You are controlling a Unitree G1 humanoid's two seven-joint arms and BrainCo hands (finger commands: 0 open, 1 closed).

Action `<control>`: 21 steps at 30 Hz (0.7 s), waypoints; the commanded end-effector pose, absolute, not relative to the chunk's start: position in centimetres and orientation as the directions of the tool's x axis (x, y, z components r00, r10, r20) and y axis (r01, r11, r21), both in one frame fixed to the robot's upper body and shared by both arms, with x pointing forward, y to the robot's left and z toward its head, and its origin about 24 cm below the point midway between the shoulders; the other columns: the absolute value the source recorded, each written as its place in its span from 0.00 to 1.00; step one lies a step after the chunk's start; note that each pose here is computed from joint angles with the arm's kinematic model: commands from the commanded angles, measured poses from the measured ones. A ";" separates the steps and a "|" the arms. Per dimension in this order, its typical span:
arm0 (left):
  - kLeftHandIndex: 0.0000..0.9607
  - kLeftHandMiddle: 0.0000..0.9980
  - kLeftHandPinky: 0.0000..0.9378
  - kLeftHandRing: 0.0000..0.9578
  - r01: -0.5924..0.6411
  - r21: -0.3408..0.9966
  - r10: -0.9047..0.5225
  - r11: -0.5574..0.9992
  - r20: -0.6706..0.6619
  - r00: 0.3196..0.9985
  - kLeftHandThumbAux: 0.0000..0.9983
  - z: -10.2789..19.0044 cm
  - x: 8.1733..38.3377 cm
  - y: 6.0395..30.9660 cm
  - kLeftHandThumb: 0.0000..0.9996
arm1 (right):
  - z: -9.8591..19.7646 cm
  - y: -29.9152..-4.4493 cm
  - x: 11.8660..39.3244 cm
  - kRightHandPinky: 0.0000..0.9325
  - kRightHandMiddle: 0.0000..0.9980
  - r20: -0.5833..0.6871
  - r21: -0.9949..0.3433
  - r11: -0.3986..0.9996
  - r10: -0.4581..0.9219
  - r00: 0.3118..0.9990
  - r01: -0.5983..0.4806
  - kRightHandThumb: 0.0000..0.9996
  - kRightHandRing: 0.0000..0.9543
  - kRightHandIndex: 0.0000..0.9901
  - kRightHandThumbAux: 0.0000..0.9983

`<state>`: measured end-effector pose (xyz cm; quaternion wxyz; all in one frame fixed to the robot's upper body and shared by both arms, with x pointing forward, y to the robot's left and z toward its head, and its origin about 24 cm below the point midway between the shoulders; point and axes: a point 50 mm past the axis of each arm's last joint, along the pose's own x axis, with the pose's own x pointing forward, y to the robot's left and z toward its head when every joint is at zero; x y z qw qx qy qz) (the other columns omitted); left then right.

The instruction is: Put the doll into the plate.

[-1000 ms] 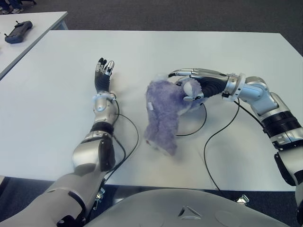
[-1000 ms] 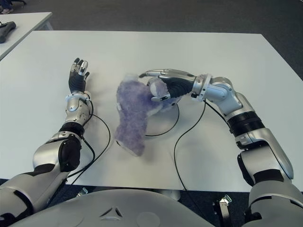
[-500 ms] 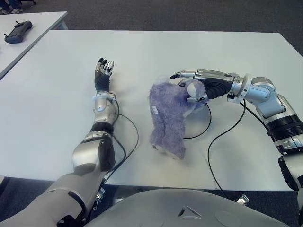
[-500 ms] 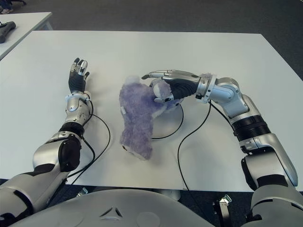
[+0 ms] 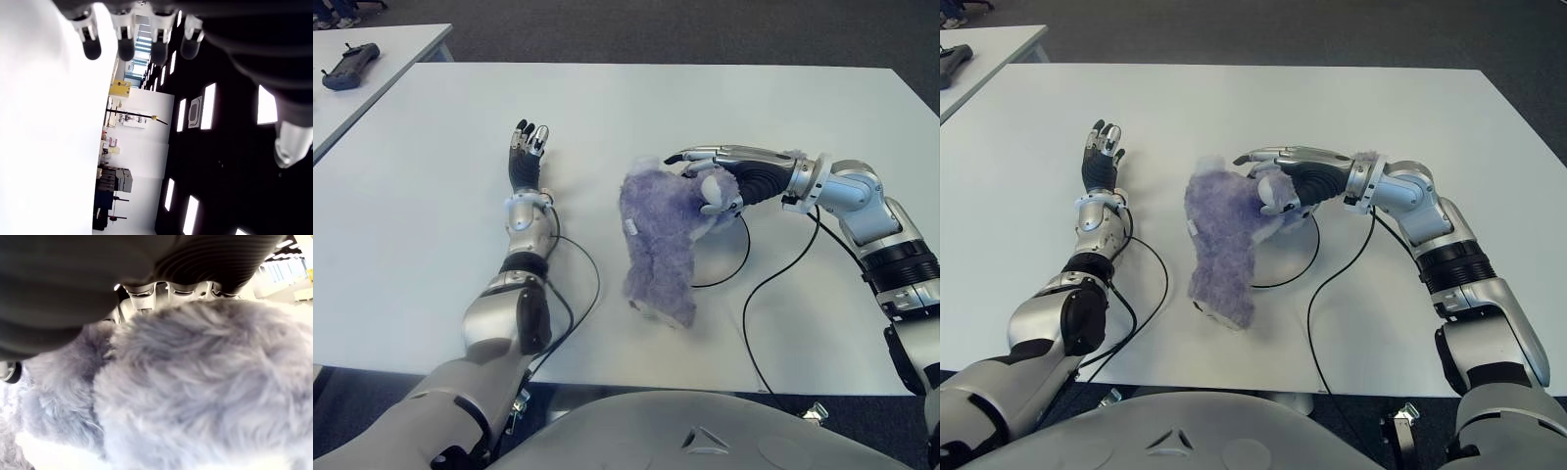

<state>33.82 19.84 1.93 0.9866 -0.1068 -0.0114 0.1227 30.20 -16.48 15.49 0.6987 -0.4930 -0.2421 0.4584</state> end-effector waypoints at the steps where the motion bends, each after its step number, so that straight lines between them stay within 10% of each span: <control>1: 0.03 0.09 0.03 0.06 -0.369 -0.228 0.234 0.901 -0.460 0.857 0.50 -9.2 24.5 17.7 0.00 | 13.4 -16.8 30.3 0.00 0.00 -0.127 -0.866 0.145 0.861 0.492 -0.478 0.29 0.00 0.00 0.24; 21: 0.04 0.09 0.02 0.06 -0.370 -0.235 0.233 0.899 -0.458 0.858 0.50 -9.2 24.5 17.7 0.00 | 13.0 -16.7 31.3 0.00 0.00 -0.088 -0.844 0.228 0.835 0.544 -0.486 0.36 0.00 0.00 0.27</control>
